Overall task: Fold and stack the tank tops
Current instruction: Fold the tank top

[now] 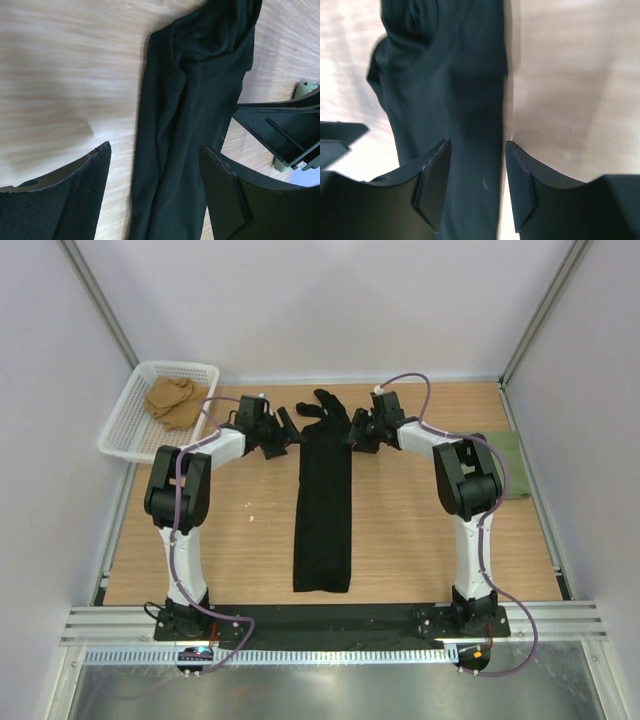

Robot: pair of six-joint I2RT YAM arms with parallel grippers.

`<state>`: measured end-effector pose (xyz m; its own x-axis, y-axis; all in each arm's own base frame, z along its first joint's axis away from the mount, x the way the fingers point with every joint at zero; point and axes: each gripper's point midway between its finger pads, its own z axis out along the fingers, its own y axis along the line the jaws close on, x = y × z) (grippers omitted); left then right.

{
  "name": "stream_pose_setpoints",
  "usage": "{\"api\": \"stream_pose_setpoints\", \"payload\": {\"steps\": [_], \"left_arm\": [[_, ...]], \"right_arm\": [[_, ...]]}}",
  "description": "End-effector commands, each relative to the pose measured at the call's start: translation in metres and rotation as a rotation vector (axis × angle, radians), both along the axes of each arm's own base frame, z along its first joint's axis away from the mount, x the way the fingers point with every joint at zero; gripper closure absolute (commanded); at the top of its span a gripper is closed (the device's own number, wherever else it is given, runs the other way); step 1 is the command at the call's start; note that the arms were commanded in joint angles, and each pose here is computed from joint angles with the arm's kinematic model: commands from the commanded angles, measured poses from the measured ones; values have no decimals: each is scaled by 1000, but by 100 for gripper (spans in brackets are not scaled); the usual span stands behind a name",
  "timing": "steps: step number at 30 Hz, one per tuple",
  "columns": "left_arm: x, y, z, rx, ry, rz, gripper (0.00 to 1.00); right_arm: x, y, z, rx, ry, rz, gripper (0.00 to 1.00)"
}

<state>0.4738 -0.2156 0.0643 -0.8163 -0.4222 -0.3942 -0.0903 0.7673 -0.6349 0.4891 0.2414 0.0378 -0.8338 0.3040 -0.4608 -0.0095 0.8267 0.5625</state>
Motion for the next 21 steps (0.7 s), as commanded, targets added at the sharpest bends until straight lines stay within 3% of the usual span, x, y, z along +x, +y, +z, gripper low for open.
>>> {"api": "stream_pose_setpoints", "payload": {"steps": [1,4,6,10,12,15,16,18,20,21], "left_arm": [[24,-25,19,-65,-84,-33,28],[30,-34,13,-70,-78,-37,31],[33,-38,-2,-65,-52,-36,37],[49,-43,-10,-67,-46,-27,55],[54,-43,-25,-53,-29,-18,62],[72,-42,-28,-27,-47,10,69],[75,-42,-28,-21,-47,14,69],[89,-42,-16,-19,-80,16,68],[88,-38,-4,-21,-90,20,56],[82,-35,-8,-13,-88,23,52]], "right_arm": [[28,5,23,39,-71,1,48],[39,3,16,39,-67,-3,54],[46,1,11,53,-63,-4,65],[57,-6,2,63,-44,-15,81],[64,-8,0,69,-46,-21,94],[77,-12,6,77,-62,-24,98],[78,-12,-1,76,-47,-20,97],[83,-12,8,83,-58,-11,72],[82,-13,20,85,-77,-7,55],[76,-15,20,79,-72,-7,52]]}}
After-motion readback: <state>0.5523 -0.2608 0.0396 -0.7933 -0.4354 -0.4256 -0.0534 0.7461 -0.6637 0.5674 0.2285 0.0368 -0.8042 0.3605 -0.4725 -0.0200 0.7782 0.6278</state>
